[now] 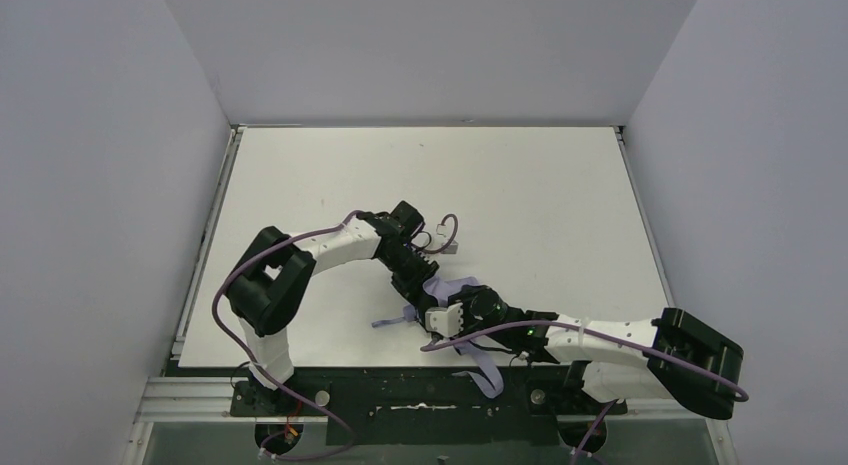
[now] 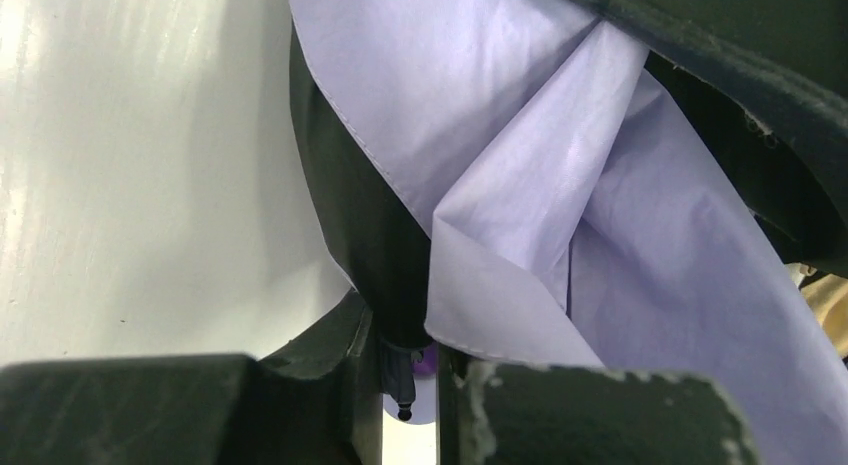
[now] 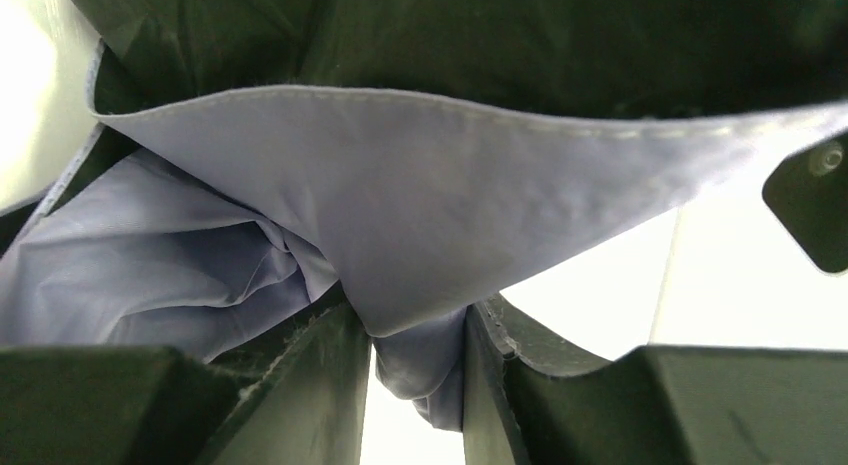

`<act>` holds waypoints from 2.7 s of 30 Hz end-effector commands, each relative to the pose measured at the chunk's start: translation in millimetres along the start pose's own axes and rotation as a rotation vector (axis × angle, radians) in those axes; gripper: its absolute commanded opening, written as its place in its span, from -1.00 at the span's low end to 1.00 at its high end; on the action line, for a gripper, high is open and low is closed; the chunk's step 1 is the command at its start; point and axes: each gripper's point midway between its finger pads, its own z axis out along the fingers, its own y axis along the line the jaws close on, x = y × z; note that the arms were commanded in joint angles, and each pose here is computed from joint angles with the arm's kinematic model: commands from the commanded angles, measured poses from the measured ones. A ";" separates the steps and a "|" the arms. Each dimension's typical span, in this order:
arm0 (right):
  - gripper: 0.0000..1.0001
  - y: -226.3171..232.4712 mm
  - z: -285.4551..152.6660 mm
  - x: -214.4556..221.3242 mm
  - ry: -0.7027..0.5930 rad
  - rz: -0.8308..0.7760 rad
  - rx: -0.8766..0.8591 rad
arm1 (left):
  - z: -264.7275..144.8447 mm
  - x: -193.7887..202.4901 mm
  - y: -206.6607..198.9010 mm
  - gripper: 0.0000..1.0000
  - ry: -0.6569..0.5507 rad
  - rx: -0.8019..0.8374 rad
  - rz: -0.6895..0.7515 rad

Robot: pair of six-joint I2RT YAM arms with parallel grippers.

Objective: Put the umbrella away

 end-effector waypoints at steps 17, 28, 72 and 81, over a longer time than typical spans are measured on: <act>0.29 -57.2 -79.8 -33.9 -0.143 0.282 0.116 | -38.5 -17.5 38.6 -1.00 -0.019 -0.369 0.096; 0.19 -99.2 -124.1 -49.7 -0.210 1.007 0.268 | -61.9 -30.1 68.8 -1.00 -0.040 -0.672 0.163; -0.05 -70.8 -6.8 -93.1 -0.144 1.643 0.408 | -58.7 -28.3 72.0 -1.00 -0.030 -0.700 0.143; -0.71 -54.3 -2.3 -95.4 -0.112 1.658 0.343 | -58.0 -27.5 73.9 -1.00 -0.023 -0.707 0.141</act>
